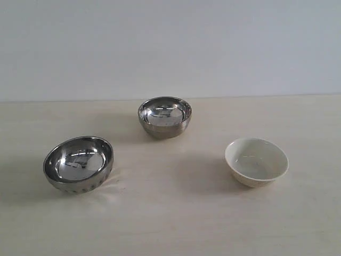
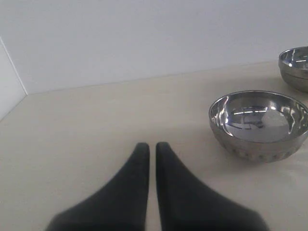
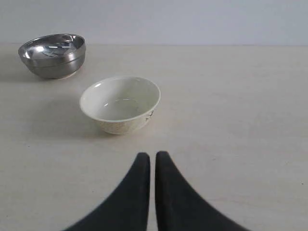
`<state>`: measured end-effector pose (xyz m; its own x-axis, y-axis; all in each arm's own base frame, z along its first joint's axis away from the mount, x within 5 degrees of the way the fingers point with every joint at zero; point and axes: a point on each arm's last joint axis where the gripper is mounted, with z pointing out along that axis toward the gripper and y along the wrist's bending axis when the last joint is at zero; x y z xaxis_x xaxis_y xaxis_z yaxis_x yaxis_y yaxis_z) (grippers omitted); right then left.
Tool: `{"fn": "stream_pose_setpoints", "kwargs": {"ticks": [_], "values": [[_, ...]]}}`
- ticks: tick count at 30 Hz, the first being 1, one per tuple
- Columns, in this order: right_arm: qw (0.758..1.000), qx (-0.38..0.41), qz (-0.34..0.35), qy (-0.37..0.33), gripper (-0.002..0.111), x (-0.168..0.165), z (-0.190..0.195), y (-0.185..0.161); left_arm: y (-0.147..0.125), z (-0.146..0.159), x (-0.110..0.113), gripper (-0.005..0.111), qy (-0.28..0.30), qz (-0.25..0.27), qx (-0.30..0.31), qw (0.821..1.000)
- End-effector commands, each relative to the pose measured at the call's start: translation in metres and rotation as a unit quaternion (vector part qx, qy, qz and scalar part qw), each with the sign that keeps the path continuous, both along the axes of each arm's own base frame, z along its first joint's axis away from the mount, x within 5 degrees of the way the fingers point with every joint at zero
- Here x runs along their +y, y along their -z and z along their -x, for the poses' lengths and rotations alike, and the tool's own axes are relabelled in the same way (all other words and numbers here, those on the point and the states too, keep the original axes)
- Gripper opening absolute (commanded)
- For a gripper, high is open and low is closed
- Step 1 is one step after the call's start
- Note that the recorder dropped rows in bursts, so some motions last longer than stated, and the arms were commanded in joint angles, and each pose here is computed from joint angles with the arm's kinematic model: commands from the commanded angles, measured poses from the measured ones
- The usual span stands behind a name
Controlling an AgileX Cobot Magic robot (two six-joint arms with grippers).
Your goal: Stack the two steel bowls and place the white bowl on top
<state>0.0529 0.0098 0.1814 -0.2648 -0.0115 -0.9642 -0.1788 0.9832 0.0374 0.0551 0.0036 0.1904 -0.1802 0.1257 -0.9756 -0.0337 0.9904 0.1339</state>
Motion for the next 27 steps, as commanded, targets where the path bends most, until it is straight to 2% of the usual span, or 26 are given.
{"fn": "stream_pose_setpoints", "kwargs": {"ticks": [1,8,10,12,13,16,18,27], "values": [[1.0,-0.006,0.002,0.002,0.0,0.0,0.0,-0.001,0.0,0.0,0.0,0.004,-0.002,0.008,-0.005,1.0],[1.0,-0.005,0.012,-0.001,0.0,0.0,0.0,0.0,0.0,0.0,0.0,0.004,-0.002,0.008,-0.004,1.0],[0.999,0.004,-0.032,0.005,0.0,0.001,0.001,0.0,0.0,0.0,0.0,0.004,-0.002,0.008,-0.004,1.0],[0.991,0.021,-0.131,0.017,0.0,0.003,0.001,-0.001,0.0,0.0,0.0,0.004,-0.002,0.008,-0.004,1.0],[0.978,0.033,-0.203,0.025,0.0,0.005,0.001,-0.002,0.0,0.0,0.0,0.004,-0.002,0.008,-0.004,1.0],[0.921,0.075,-0.38,0.044,0.0,0.01,0.002,-0.004,0.0,0.0,0.0,0.004,-0.002,0.008,-0.004,1.0],[0.889,0.094,-0.446,0.049,0.0,0.012,0.003,-0.005,0.0,0.0,0.0,0.004,-0.002,0.008,-0.004,1.0],[0.888,0.072,-0.452,0.048,0.0,0.011,0.001,-0.008,0.0,0.0,0.0,0.004,-0.002,0.008,-0.004,1.0]]}}
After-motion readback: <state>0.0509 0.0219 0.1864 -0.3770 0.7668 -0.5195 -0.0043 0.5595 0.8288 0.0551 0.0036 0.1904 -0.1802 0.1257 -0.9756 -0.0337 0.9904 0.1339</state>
